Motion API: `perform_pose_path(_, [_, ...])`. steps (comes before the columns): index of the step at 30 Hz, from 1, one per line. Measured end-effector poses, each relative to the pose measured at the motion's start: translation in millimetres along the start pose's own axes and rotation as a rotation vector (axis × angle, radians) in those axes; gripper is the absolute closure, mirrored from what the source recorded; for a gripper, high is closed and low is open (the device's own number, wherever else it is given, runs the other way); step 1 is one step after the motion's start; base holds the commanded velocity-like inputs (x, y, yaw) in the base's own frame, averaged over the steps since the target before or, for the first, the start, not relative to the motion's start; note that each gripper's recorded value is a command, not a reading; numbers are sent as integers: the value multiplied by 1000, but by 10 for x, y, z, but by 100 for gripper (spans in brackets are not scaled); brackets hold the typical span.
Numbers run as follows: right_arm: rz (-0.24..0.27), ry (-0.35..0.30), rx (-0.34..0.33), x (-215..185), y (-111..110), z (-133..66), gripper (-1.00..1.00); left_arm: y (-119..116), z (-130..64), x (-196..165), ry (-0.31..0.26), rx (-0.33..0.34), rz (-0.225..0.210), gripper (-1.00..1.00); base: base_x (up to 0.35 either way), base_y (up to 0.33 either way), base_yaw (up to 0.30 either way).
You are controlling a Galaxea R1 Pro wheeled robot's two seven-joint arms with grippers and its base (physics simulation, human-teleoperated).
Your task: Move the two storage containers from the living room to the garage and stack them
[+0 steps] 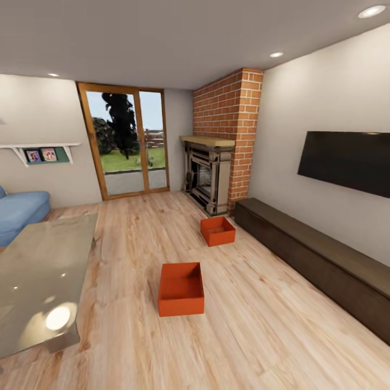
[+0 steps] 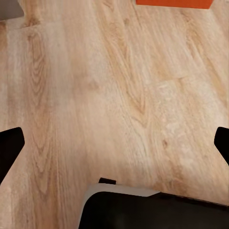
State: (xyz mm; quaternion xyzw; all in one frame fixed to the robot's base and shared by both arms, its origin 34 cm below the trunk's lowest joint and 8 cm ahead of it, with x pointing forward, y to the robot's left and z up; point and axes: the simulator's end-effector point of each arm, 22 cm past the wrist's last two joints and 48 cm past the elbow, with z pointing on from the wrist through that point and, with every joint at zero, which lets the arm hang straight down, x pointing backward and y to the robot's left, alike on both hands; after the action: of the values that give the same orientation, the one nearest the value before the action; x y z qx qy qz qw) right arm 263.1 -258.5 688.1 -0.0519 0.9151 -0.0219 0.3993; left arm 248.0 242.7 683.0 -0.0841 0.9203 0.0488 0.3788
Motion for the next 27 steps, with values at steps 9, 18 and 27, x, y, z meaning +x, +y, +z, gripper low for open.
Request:
perform_pose_path(9, [-4, -1, -5, -6, 12, 5, -100, 3, 2, -1, 0, -2, 0, -100, 120, 0, 0])
perform_pose_path(18, [5, -3, 3, -9, -7, 3, -100, 31, 1, -17, -8, -11, -6, -100, 105, 0, 0])
perform_pose_path(27, [5, -1, 3, -4, -7, 3, -100, 33, 1, -13, -6, -11, -5, -100, 321, 0, 0])
